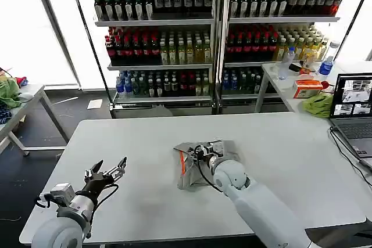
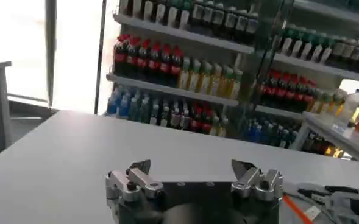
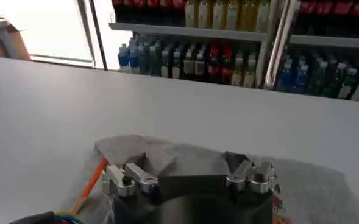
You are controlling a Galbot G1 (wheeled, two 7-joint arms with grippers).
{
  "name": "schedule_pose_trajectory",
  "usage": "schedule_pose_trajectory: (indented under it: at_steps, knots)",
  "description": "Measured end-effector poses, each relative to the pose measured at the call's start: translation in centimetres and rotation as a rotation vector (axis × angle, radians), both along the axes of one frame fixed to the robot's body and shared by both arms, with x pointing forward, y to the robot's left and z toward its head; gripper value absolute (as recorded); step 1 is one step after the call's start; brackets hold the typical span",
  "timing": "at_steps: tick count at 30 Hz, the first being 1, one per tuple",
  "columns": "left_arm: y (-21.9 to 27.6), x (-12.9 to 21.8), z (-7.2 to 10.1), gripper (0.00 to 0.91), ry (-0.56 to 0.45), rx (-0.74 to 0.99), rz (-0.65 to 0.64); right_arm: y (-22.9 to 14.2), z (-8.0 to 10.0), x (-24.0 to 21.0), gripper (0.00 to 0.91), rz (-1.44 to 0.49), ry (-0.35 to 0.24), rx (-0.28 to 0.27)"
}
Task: Fold and organize the clothes.
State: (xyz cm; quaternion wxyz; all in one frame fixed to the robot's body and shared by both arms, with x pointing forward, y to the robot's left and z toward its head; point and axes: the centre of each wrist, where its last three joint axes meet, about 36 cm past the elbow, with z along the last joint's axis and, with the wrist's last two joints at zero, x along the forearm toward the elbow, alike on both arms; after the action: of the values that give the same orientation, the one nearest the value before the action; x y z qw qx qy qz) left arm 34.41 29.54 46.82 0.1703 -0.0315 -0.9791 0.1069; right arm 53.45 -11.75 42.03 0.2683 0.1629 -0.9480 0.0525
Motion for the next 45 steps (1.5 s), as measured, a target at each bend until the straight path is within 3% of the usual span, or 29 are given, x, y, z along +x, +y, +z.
schedule_pose_trajectory:
  at_steps: [13,21,34,45]
  knots:
    - [0.0,-0.4,0.5,0.907,-0.011,-0.004,0.0,0.5,-0.7,-0.2,0.907,0.0,-0.02,-0.032]
    - [-0.1,-0.4,1.3,0.907,-0.05,-0.007,0.02,-1.1,2.5,-0.4,0.907,-0.028,-0.113,-0.023]
    - [-0.6,-0.4,1.9,0.907,-0.123,-0.004,0.042,-7.7,8.6,-2.5,0.907,-0.201,-0.312,0.018]
    - [-1.4,-0.4,1.8,0.907,-0.171,0.029,0.031,-13.1,9.6,-6.8,0.907,-0.358,-0.378,0.065]
